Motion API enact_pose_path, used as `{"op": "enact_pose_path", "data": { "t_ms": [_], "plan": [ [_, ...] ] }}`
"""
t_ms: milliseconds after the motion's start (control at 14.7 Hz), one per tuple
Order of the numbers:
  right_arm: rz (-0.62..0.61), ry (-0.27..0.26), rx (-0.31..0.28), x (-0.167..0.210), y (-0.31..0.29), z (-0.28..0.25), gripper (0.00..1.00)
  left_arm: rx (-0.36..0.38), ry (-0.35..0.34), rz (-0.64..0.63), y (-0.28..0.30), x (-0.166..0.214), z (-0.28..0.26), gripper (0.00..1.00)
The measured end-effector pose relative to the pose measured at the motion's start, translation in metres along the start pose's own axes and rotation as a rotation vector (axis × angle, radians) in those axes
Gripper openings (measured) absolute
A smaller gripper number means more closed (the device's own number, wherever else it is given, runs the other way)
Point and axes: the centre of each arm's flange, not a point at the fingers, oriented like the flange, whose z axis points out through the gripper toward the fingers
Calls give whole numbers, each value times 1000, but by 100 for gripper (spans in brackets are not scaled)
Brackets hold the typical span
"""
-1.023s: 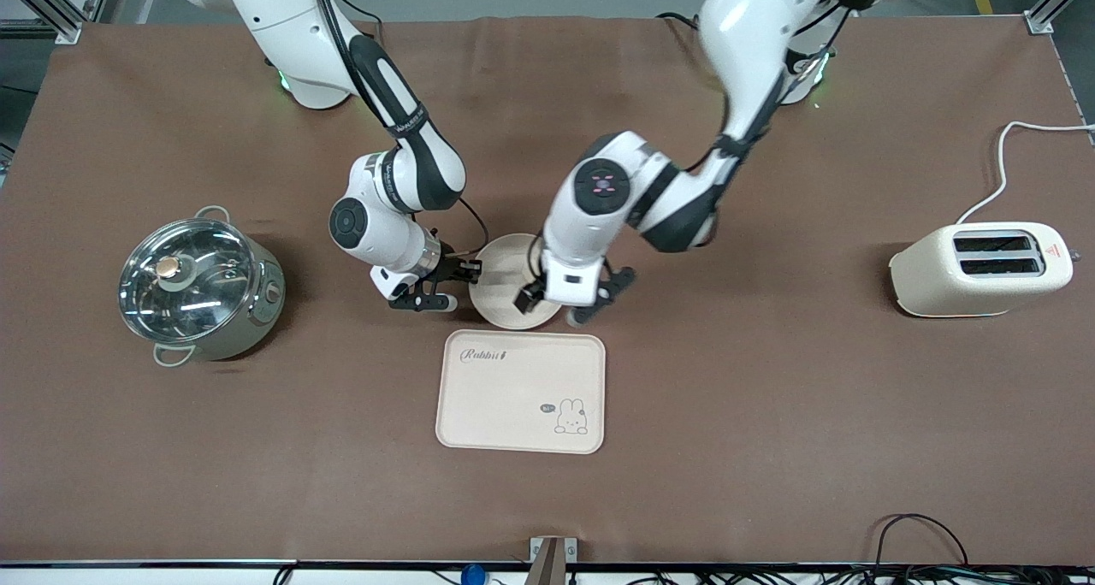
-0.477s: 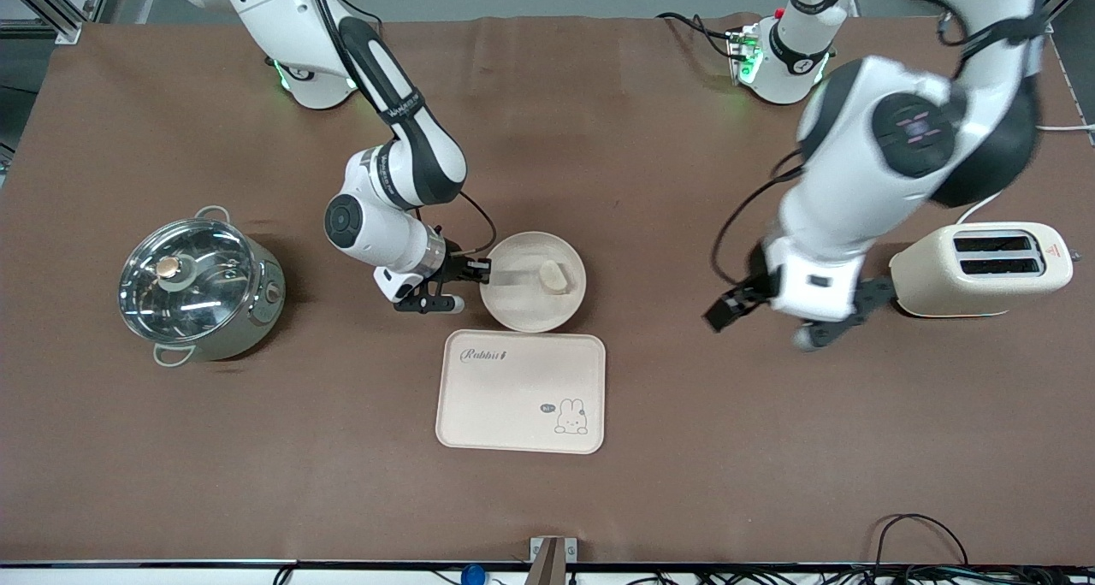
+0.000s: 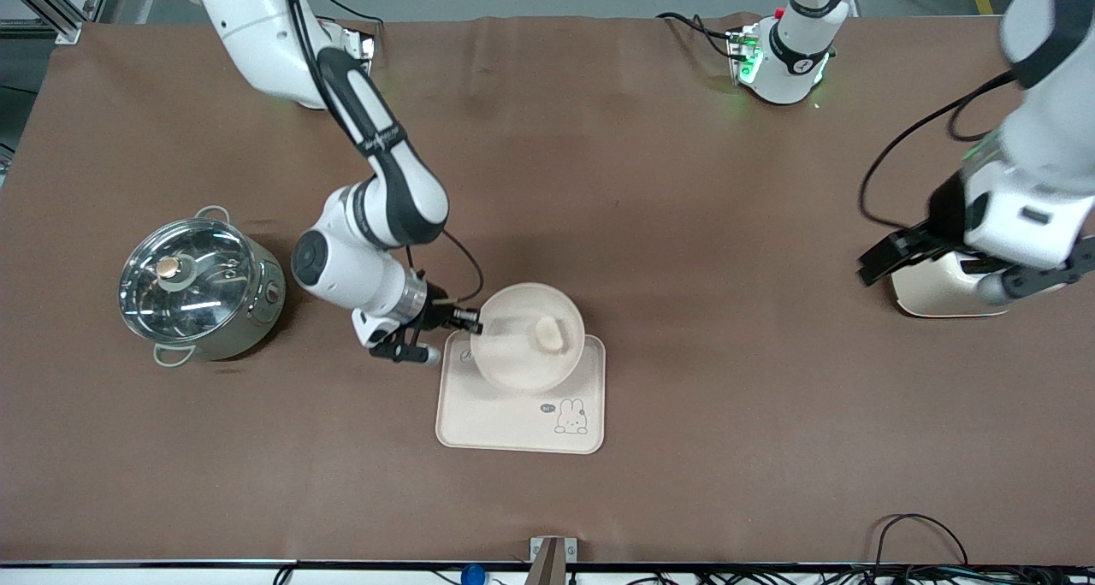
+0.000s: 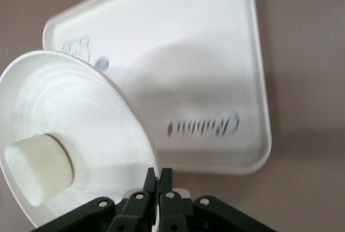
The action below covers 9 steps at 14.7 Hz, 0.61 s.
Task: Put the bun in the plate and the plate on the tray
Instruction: 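Slide the plate onto the tray with the right gripper while the left gripper retreats, then set the plate down on the tray and open the right gripper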
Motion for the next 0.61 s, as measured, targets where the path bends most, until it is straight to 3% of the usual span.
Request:
{"op": "enact_pose_path", "data": {
  "t_ms": [341,614],
  "plan": [
    [26,24,-5,42,21,34,4,53,-84,153,-24,-56,-44,100],
    [41,37,-5,58,34,41,4,69,-91,238,-33,-88,-53,100]
  ]
}}
